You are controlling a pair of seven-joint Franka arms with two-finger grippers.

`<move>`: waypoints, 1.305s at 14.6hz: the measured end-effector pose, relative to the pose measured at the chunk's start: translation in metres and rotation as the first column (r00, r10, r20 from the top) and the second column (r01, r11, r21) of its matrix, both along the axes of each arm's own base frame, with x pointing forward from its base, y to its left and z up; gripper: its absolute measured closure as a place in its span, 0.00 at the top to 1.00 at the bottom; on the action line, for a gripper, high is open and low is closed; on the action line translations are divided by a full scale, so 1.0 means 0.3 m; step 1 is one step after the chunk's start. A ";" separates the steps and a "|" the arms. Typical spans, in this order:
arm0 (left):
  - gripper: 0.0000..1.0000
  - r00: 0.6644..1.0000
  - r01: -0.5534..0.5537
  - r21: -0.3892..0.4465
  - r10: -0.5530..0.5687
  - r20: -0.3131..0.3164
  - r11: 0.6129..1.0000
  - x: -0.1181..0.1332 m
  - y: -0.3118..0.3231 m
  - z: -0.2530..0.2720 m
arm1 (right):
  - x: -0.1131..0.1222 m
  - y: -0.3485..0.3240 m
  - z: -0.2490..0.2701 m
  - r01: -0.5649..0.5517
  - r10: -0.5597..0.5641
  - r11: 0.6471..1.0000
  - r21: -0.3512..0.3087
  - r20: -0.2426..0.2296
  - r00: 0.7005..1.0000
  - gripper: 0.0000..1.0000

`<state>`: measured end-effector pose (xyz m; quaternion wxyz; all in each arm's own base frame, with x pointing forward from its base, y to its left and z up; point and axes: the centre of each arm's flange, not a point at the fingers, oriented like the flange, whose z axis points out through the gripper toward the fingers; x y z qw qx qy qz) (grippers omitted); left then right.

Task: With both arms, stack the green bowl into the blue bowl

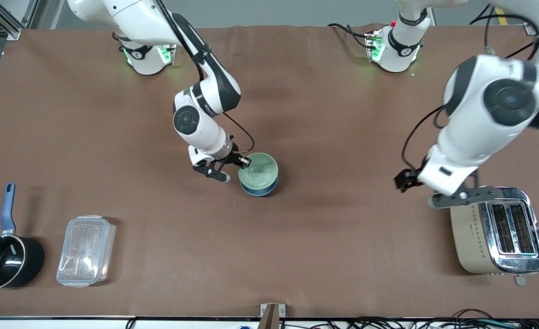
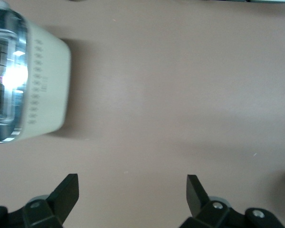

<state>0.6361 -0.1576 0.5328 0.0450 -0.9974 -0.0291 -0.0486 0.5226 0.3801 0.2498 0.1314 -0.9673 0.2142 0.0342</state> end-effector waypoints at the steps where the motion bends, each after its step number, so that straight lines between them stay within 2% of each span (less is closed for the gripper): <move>1: 1.00 0.999 0.035 0.015 -0.035 -0.011 0.999 -0.028 0.033 0.055 | 0.001 0.000 -0.008 0.001 -0.001 1.000 -0.001 0.001 1.000 0.04; 3: 1.00 0.995 0.084 0.037 -0.083 -0.051 0.996 -0.117 0.073 0.179 | 0.004 0.000 -0.015 0.004 -0.004 1.000 -0.002 0.005 1.000 0.04; 7: 1.00 0.995 0.083 0.024 -0.082 -0.050 0.996 -0.293 0.112 0.393 | 0.002 0.001 -0.036 0.004 -0.004 1.000 -0.007 0.001 1.000 0.04; 9: 1.00 0.996 0.063 -0.017 -0.064 -0.057 0.998 -0.323 0.156 0.411 | 0.000 0.002 -0.046 0.004 -0.004 1.000 -0.009 -0.002 1.000 0.07; 10: 1.00 0.996 0.055 -0.030 -0.057 -0.066 0.998 -0.328 0.184 0.403 | 0.000 0.002 -0.048 0.004 -0.004 1.000 -0.010 -0.001 1.000 0.12; 14: 1.00 0.994 0.044 -0.036 -0.047 -0.103 0.998 -0.374 0.257 0.362 | 0.001 0.005 -0.045 0.006 -0.006 1.000 -0.009 0.000 1.000 0.20; 16: 1.00 0.993 0.049 -0.037 -0.053 -0.106 0.998 -0.410 0.267 0.365 | 0.010 0.002 -0.037 0.023 -0.023 1.000 -0.007 0.002 1.000 0.34; 19: 1.00 0.994 0.047 -0.042 -0.051 -0.101 0.998 -0.439 0.272 0.378 | 0.077 -0.029 0.087 0.096 -0.097 0.995 0.024 0.042 0.994 0.64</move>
